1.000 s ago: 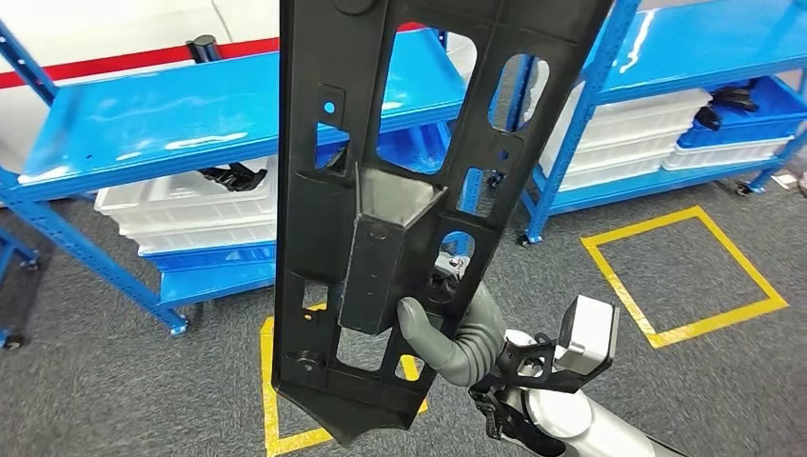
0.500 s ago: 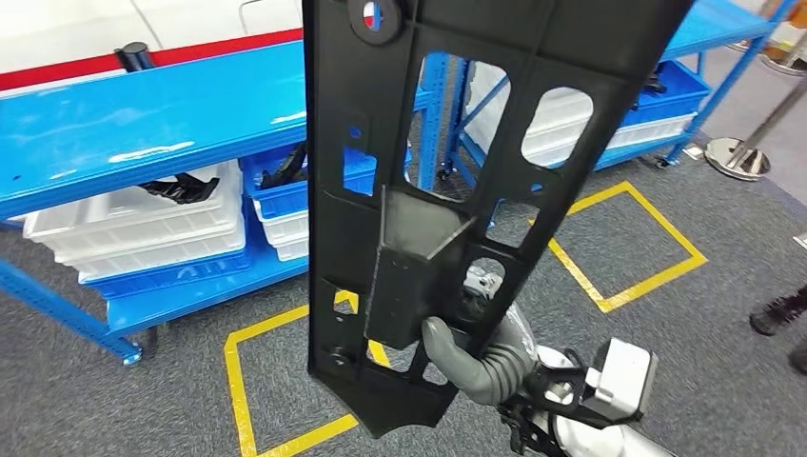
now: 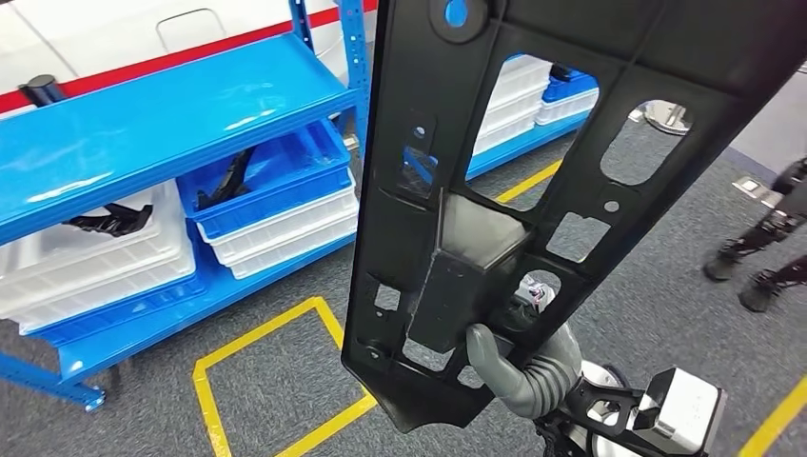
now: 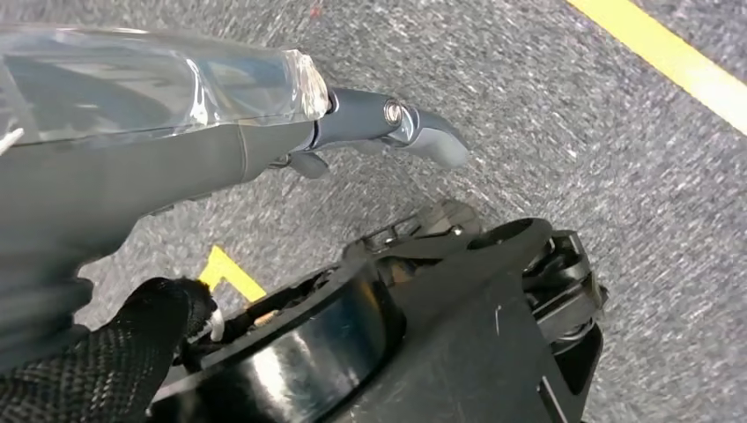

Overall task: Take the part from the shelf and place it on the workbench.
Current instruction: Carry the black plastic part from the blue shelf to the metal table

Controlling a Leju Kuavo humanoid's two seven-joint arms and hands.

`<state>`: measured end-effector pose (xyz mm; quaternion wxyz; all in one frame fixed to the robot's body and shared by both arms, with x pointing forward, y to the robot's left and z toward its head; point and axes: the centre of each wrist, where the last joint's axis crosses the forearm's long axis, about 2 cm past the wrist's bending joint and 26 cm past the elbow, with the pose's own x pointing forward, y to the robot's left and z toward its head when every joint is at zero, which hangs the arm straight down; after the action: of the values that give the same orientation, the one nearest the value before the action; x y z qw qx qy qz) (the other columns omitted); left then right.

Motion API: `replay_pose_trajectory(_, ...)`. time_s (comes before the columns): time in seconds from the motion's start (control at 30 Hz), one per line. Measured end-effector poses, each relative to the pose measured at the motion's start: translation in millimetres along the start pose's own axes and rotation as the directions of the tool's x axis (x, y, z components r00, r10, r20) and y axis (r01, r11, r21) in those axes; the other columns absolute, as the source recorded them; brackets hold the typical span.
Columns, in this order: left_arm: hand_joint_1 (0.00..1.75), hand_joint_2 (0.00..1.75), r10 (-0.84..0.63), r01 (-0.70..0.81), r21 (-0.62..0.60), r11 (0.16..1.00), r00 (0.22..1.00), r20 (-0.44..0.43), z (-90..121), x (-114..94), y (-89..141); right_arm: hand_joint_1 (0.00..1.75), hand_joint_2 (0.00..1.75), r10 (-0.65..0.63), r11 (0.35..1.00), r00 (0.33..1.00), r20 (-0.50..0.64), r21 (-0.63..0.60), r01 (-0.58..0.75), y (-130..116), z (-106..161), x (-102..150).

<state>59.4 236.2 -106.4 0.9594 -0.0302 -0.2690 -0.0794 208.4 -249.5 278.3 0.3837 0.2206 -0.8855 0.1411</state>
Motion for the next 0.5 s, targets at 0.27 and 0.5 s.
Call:
replay_pose_trajectory(0.27,0.00,1.75,-0.002,0.002,-0.002,1.000,1.000,0.002,-0.4,1.0,-0.5,1.75,1.75,0.015,1.000,1.000,0.005,-0.004,-0.014,-1.8,3.2,2.6)
replay_pose_trajectory(0.5,0.00,1.75,0.000,0.000,-0.005,1.000,1.000,-0.003,0.1,0.2,-2.4,1.75,1.75,0.021,1.000,1.000,0.005,-0.004,-0.021,-2.9,4.4,3.7)
